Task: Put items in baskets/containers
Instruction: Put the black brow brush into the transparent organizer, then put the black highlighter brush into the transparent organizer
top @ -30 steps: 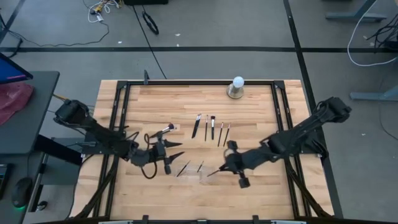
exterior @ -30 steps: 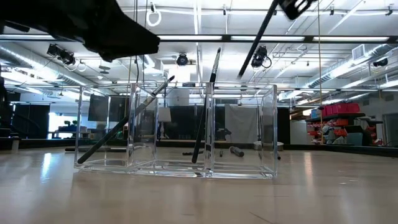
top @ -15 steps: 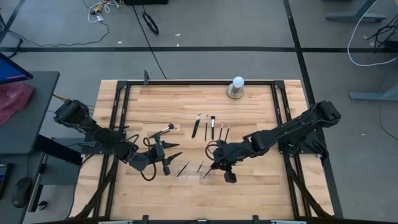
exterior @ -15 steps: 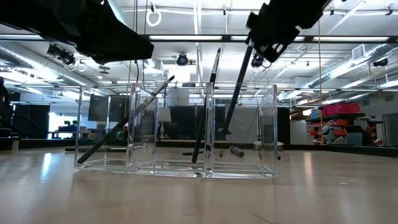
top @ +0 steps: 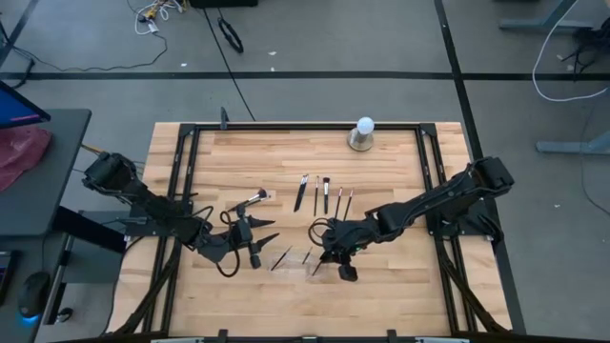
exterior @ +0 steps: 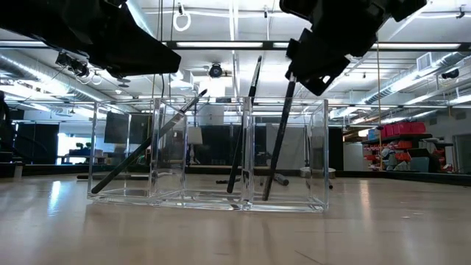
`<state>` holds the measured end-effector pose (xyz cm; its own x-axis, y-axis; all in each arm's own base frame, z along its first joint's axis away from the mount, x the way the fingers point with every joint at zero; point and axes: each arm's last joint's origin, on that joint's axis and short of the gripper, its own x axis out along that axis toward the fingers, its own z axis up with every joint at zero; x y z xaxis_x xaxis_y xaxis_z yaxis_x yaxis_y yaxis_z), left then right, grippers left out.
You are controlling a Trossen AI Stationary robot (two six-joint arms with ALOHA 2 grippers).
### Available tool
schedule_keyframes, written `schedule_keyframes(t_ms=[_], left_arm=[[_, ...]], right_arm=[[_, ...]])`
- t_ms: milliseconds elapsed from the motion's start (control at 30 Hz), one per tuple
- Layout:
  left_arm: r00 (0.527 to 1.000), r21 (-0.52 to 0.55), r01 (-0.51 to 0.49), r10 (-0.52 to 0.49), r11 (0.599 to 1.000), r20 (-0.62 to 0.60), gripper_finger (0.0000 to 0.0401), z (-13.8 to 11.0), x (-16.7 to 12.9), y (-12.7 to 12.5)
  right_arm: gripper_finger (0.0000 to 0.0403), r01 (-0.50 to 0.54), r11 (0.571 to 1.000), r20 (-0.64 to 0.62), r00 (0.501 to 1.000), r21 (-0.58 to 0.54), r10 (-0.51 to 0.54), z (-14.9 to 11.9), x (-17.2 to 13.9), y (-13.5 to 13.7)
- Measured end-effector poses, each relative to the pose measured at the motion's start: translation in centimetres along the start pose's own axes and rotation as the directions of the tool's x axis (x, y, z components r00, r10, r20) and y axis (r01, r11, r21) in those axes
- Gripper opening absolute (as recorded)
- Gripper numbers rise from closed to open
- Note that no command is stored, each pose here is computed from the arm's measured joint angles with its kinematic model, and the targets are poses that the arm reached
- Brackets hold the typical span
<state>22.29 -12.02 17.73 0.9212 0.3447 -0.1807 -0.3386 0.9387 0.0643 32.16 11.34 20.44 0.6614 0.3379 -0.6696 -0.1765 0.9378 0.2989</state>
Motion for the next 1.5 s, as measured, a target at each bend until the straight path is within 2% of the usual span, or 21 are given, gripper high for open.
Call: schedule_keyframes(t_ms=[133, 333, 467, 567, 767, 900, 1033, 1133, 1233, 1367, 1500], left_arm=[[1.0, -0.001, 0.001, -0.001, 1.0, 0.0, 0.0177, 0.0, 0.0, 0.0], [1.0, -0.002, 0.001, -0.001, 1.0, 0.0, 0.0177, 0.0, 0.0, 0.0], [1.0, -0.02, 0.0, 0.0, 1.0, -0.005, 0.0177, -0.1, 0.0, 0.0], [1.0, -0.028, -0.005, 0.004, 1.0, -0.026, 0.0177, -0.4, 0.0, 0.1], [0.993, -0.078, -0.07, 0.063, 0.994, -0.098, 0.0177, -1.4, 0.1, 0.6], [0.968, -0.113, -0.156, 0.129, 0.981, -0.214, 0.0177, -2.5, 0.0, 2.1], [0.906, -0.17, -0.314, 0.242, 0.934, -0.346, 0.0177, -3.2, -0.7, 4.7], [0.839, -0.2, -0.404, 0.275, 0.892, -0.47, 0.0177, -3.6, -1.0, 6.7], [0.797, -0.184, -0.441, 0.289, 0.879, -0.53, 0.0177, -4.6, -0.8, 7.9], [0.755, -0.177, -0.473, 0.294, 0.863, -0.586, 0.0177, -5.8, -0.5, 9.1], [0.732, -0.178, -0.511, 0.317, 0.841, -0.604, 0.0177, -6.8, -0.5, 10.2]], right_arm=[[0.0076, 0.003, 1.0, -0.001, 1.0, 0.008, -0.003, 0.0, 0.0, -0.1], [0.0162, 0.041, 0.999, 0.0, 0.999, 0.018, -0.041, 0.3, -0.5, -0.9], [0.0207, 0.058, 0.998, -0.003, 0.998, 0.02, -0.058, 0.6, -2.5, -0.8], [0.0225, 0.093, 0.995, 0.028, 0.995, 0.02, -0.094, 0.9, -4.7, -0.5], [0.0231, 0.175, 0.984, 0.136, 0.976, -0.02, -0.171, 1.2, -9.4, 1.3], [0.0225, 0.283, 0.958, 0.187, 0.945, -0.055, -0.268, 0.8, -10.6, 2.5], [0.0219, 0.366, 0.928, 0.199, 0.917, -0.071, -0.347, -0.3, -9.9, 3.2], [0.0215, 0.405, 0.913, 0.197, 0.9, -0.052, -0.389, -2.1, -8.8, 3.1], [0.0213, 0.424, 0.905, 0.213, 0.888, -0.033, -0.408, -4.2, -7.6, 2.7], [0.0211, 0.396, 0.918, 0.267, 0.886, -0.013, -0.378, -6.6, -6.3, 2.0], [0.0211, 0.372, 0.928, 0.329, 0.878, -0.01, -0.348, -7.6, -5.8, 1.6]])
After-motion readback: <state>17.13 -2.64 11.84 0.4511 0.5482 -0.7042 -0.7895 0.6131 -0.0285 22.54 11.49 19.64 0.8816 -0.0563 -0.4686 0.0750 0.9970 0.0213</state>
